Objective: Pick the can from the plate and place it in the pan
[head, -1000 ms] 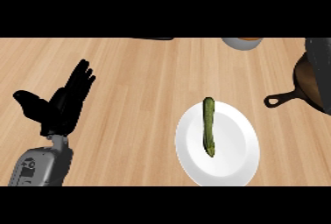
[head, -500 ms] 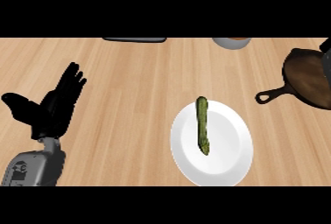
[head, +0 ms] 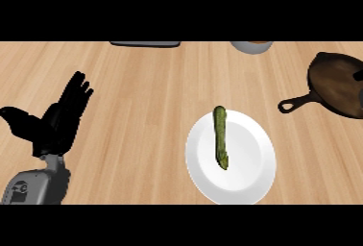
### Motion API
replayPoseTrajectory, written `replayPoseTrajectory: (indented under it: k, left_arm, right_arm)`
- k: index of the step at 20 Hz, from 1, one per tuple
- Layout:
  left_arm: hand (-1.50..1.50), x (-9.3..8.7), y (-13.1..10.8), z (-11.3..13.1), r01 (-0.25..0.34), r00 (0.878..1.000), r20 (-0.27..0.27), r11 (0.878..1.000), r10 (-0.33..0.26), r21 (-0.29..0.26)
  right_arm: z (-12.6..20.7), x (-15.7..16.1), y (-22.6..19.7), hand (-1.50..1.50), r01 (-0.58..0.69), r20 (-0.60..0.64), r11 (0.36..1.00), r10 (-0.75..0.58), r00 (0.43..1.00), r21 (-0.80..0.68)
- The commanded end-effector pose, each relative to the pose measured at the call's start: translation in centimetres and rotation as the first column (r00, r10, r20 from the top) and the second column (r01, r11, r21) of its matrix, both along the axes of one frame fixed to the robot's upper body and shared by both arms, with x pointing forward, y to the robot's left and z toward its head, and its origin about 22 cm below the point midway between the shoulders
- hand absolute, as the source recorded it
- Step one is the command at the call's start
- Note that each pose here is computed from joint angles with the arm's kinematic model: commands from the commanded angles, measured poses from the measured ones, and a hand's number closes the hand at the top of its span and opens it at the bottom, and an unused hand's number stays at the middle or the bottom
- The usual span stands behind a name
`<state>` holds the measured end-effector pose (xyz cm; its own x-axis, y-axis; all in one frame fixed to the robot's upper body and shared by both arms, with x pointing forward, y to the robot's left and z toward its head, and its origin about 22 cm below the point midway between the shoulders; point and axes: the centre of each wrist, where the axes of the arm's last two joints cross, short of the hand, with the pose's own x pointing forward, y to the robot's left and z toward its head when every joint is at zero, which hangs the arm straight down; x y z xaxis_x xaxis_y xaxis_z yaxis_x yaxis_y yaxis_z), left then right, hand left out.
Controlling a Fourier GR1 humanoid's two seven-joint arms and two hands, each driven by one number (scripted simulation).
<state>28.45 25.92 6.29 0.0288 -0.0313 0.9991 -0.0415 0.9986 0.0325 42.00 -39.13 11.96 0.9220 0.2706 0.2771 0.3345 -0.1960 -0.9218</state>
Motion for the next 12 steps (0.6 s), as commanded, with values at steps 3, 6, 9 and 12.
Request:
replayPoseTrajectory:
  k: [3, 6, 9, 12]
  left_arm:
    - [0.0, 0.8, -0.2, 0.9, 0.025, 1.0, 0.012, 1.0, -0.025, 0.005]
    - [0.0, -0.3, -0.8, -0.2, 0.011, 1.0, -0.005, 1.0, -0.011, 0.0]
    - [0.0, 0.9, -0.8, 0.9, 0.011, 1.0, 0.005, 1.0, -0.011, -0.002]
    - [0.0, 0.3, -0.6, -0.1, 0.009, 1.0, 0.005, 1.0, -0.009, -0.01]
  right_arm:
    - [-4.6, -2.0, -1.6, 1.5, 0.052, 0.052, 0.998, -0.054, 0.997, 0.04]
    - [-4.9, -2.4, -2.2, 1.5, 0.126, 0.054, 0.976, -0.137, 0.989, 0.177]
    - [-6.5, -3.2, -2.3, -1.5, 0.187, 0.107, 0.938, -0.226, 0.968, 0.292]
    - [-8.2, -4.1, -2.5, -1.5, 0.144, 0.126, 0.934, -0.194, 0.973, 0.327]
